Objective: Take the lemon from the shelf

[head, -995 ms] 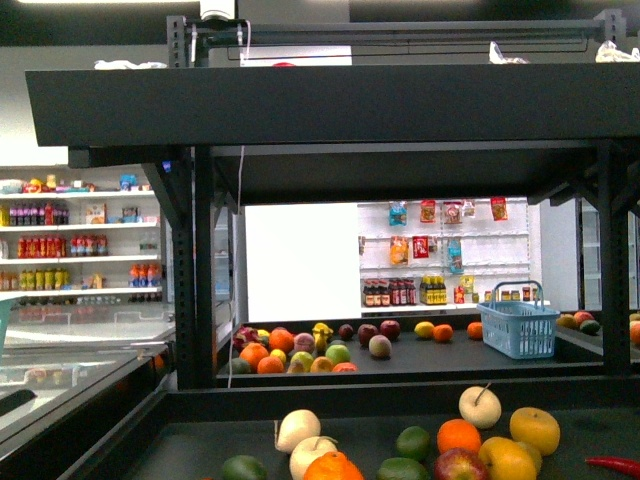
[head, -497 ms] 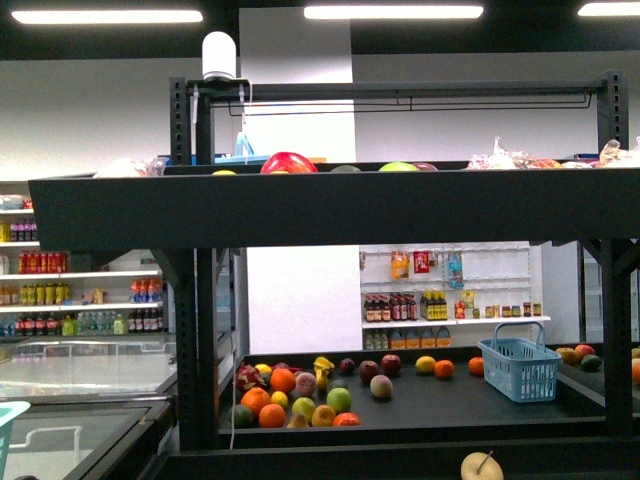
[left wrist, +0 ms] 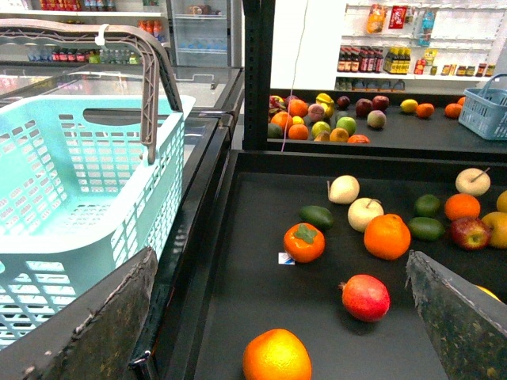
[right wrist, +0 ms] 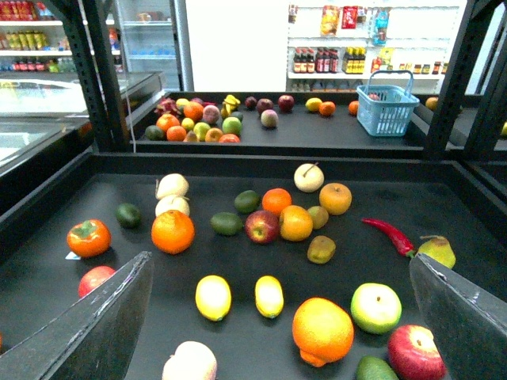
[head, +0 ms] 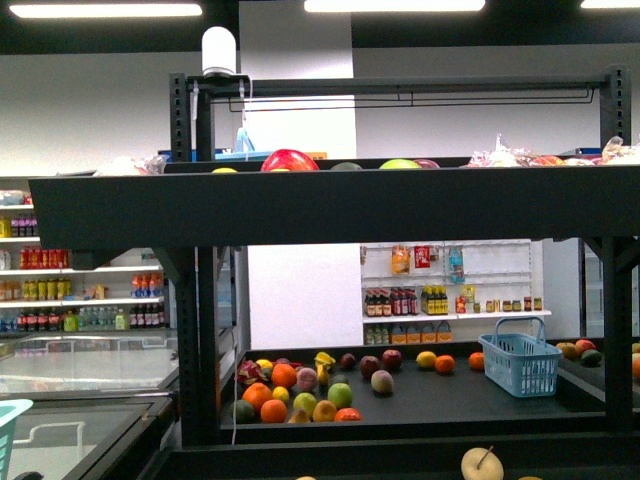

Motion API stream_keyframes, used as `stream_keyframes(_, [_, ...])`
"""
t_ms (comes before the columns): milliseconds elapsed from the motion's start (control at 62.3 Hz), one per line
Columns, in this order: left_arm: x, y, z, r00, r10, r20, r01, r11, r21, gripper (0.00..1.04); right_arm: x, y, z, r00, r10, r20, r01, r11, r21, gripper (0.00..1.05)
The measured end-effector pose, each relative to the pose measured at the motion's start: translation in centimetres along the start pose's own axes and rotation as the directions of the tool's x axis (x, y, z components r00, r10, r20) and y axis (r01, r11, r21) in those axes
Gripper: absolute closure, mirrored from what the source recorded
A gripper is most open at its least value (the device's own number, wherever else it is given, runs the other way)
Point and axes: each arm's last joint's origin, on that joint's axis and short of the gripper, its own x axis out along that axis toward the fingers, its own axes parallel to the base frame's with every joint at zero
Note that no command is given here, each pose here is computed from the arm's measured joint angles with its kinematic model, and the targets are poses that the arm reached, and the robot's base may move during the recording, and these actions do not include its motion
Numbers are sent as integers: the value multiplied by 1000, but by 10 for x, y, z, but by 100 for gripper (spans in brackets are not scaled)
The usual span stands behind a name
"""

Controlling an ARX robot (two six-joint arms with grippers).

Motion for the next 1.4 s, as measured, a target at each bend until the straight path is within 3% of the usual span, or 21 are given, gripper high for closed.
stream_keyframes(241, [0,0,0,1000,1,0,-1,1000,-3,8,0,0,0,1000,0,0,0,1000,0,7])
stream_keyframes(401, [8,-2,-4,995,-15,-98,-9,972,-234,8,0,0,0,1000,1,0,-1,1000,0,7])
stream_keyframes(497, [15,0,10,994,-53,-96,24,959,-283,8,0,0,0,1000,1,0,-1,1000,0,7])
stream_keyframes(626, [39,19,56,996,-65,-56,38,917,-398,8,0,0,0,1000,1,0,-1,1000,0,7])
stream_keyframes(722, [66,46,92,997,-62,-48,25,831,-556,8,0,0,0,1000,1,0,-1,1000,0,7])
stream_keyframes(770, [82,64,108,997,-64,-52,14,753,-658,8,0,0,0,1000,1,0,-1,1000,0,7])
stream_keyframes(882, [109,96,123,997,-46,-65,-24,608,-794,8,0,0,0,1000,1,0,-1,1000,0,7])
stream_keyframes(963, [135,120,123,994,-37,-105,-74,485,-872,8,0,0,0,1000,1,0,-1,1000,0,7])
stream_keyframes(1139, [178,148,109,987,-35,-159,-140,320,-937,8,0,0,0,1000,1,0,-1,1000,0,7])
stream_keyframes(1396, [227,178,105,987,-36,-158,-147,225,-963,8,0,0,0,1000,1,0,-1,1000,0,7])
